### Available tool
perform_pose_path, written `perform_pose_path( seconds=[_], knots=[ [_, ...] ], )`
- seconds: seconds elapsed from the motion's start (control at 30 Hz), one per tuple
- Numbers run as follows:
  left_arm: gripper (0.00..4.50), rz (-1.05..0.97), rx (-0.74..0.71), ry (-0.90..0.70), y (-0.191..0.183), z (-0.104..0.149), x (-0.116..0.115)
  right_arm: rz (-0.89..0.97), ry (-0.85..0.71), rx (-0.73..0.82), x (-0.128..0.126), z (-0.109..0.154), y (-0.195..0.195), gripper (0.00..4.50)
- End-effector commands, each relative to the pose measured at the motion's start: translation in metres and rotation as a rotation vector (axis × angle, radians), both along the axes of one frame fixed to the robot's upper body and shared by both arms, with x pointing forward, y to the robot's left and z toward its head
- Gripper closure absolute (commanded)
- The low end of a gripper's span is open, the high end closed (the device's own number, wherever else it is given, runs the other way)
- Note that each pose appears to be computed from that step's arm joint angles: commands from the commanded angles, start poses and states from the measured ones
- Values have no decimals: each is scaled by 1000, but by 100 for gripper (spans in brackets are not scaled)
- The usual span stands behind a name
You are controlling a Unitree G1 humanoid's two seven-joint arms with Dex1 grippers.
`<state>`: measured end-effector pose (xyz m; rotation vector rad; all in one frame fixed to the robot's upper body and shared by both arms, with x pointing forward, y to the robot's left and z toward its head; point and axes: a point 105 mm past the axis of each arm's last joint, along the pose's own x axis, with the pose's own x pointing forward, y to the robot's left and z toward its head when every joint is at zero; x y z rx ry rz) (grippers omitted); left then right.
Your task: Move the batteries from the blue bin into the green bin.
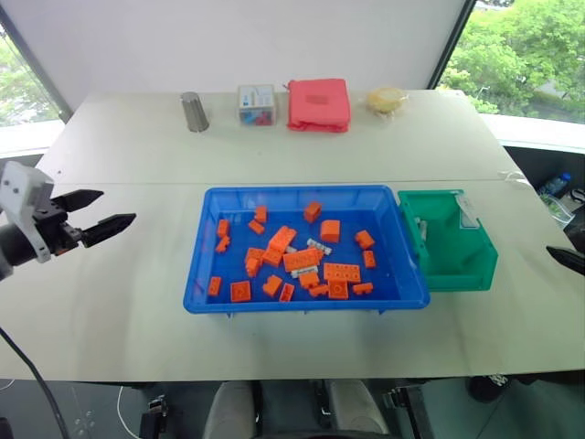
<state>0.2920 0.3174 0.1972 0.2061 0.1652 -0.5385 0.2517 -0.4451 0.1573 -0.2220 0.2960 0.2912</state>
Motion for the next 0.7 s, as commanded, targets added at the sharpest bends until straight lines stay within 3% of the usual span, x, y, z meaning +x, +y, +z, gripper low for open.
perform_pose_path(
  seconds=[0.03,0.7],
  knots=[
    [0,17,28,-47,4,11,-1,-4,-29,-28,0,13,-3,7],
    [0,49,48,-41,8,7,1,6,-22,-33,7,10,3,7]
  ],
)
